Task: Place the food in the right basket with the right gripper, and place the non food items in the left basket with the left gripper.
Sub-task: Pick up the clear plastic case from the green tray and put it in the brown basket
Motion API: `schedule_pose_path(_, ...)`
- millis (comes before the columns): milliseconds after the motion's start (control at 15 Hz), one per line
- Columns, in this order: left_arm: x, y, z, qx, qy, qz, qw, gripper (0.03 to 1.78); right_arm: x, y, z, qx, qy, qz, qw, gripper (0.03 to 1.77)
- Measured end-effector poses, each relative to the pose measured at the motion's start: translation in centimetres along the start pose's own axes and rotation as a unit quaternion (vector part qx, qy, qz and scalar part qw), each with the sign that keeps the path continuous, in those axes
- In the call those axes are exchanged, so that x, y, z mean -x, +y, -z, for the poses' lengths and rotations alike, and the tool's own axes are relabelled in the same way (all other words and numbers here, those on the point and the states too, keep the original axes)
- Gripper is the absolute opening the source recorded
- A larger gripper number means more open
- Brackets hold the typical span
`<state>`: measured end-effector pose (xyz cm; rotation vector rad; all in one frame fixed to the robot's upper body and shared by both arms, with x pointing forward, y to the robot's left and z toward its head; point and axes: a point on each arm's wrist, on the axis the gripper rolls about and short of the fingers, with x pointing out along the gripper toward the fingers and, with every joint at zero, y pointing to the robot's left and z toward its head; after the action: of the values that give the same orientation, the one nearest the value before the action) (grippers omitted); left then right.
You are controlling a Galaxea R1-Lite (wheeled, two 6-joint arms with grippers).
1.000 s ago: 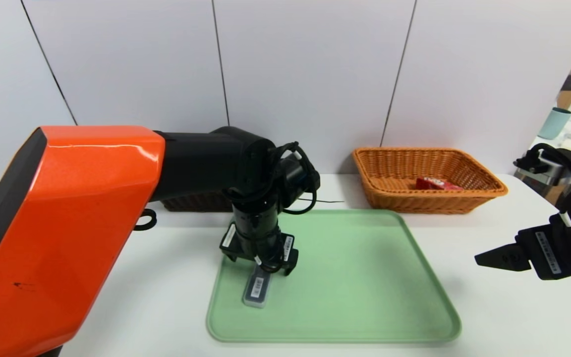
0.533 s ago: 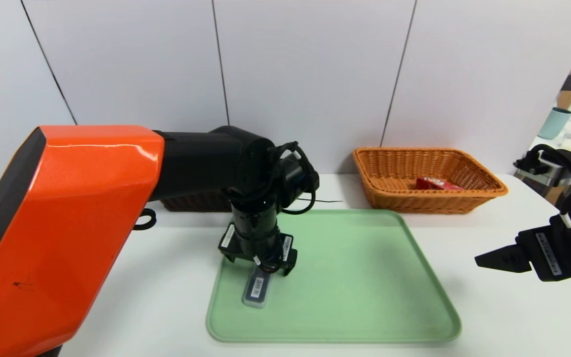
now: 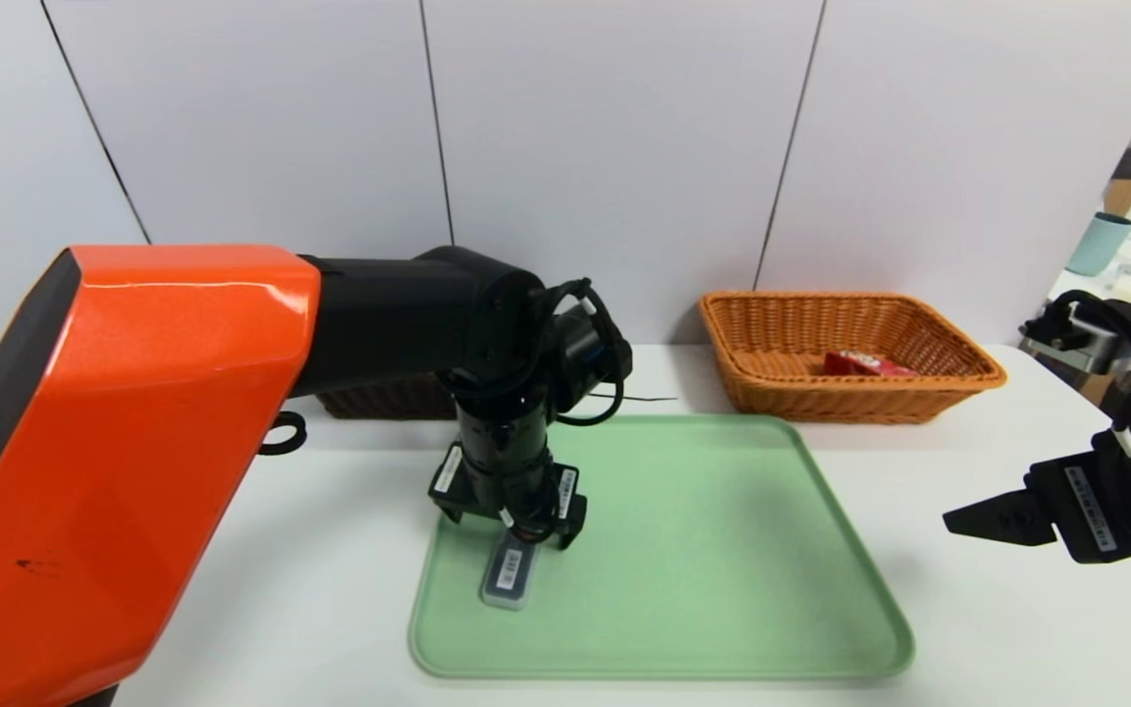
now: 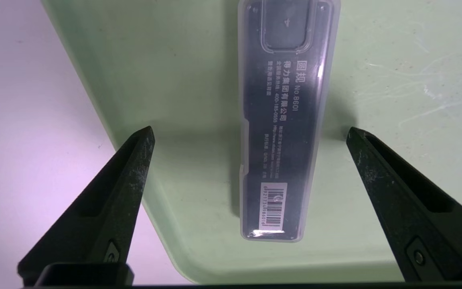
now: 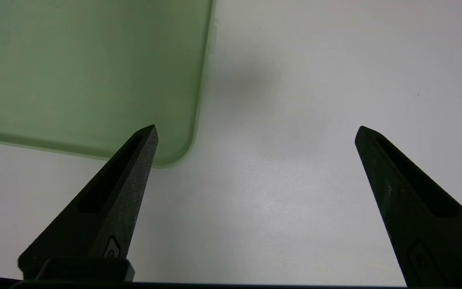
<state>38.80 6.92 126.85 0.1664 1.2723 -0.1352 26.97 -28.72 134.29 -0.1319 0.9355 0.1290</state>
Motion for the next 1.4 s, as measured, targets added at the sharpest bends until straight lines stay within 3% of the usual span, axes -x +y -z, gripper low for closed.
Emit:
schedule_pose_path(600,0.08,-0.21,0.13,0.008,0.013,0.025,0.9996,1.69,0.15,-0.02,0.35,-0.001,0.001,-0.001,1.0,1.7)
schedule_pose_path(1333,-0.24,-0.23,0.18,0.01,0.018,0.021,0.9996,1.69,0.21,-0.1,0.82,-0.003,0.003,0.0,1.0,1.7)
schedule_pose_path(1400,-0.27,-0.23,0.19,0.01,0.018,0.02,0.9996,1.6,0.24,-0.11,0.85,-0.003,0.002,0.0,1.0,1.7)
